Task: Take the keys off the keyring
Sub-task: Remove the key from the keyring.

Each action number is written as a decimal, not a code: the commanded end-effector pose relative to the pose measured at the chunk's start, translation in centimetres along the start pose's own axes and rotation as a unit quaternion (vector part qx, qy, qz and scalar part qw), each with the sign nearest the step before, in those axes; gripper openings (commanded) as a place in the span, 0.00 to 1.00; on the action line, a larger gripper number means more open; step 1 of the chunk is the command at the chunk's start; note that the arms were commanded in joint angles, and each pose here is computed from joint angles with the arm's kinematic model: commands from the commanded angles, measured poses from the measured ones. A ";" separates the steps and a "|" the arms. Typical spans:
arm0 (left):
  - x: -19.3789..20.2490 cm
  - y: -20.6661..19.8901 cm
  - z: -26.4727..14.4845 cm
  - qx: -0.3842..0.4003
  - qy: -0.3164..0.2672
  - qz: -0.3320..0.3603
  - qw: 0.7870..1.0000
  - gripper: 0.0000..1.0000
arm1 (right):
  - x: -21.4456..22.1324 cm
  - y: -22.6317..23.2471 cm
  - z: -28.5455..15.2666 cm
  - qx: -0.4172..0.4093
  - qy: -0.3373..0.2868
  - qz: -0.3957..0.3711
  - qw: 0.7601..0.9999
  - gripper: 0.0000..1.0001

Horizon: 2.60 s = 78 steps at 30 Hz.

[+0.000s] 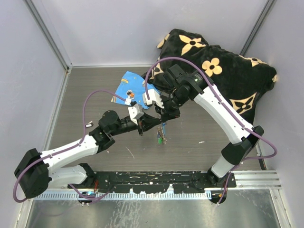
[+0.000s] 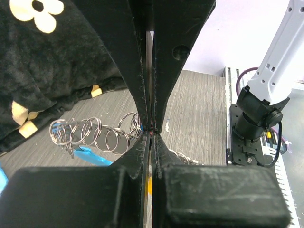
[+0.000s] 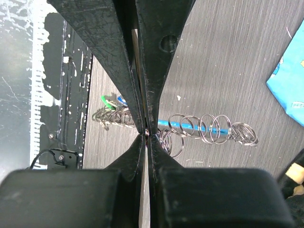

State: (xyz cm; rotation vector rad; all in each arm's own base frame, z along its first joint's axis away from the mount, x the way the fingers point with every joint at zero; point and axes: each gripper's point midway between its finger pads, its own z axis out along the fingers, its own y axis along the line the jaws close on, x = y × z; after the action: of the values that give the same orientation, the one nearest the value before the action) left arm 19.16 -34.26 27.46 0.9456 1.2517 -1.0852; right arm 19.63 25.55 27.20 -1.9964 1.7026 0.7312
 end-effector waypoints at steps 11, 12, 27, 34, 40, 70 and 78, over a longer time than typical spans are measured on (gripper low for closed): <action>-7.6 -0.4 -1.3 -0.019 -0.102 0.024 0.994 0.00 | -2.7 0.2 -1.8 0.026 -0.094 -0.014 0.995 0.22; -7.8 -0.5 -1.3 -0.018 -0.106 0.020 0.994 0.00 | -2.8 0.2 -1.9 0.027 -0.100 -0.013 0.995 0.23; -9.8 -0.3 -1.6 -0.031 -0.153 0.001 0.988 0.00 | -4.0 0.0 -2.6 0.004 -0.186 0.030 0.982 0.27; -9.8 0.1 -1.8 -0.044 -0.163 -0.009 0.986 0.00 | -3.9 0.0 -2.4 -0.001 -0.195 0.039 0.980 0.26; -9.6 0.2 -1.8 -0.045 -0.163 -0.012 0.986 0.00 | -4.4 -0.3 -3.3 0.004 -0.210 0.042 0.977 0.07; -6.0 -2.0 -2.8 0.028 -0.010 0.056 0.998 0.30 | -1.8 -1.3 -3.6 0.046 -0.125 -0.004 0.991 0.01; -5.8 -0.4 -0.2 0.011 -0.008 0.083 0.996 0.28 | -1.6 -1.2 -3.4 0.040 -0.120 -0.002 0.992 0.01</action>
State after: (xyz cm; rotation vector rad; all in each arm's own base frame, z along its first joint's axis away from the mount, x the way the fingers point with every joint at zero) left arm 18.30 -32.96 30.58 1.0309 1.2303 -1.0243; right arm 20.94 24.44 28.93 -1.7781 1.6467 0.8713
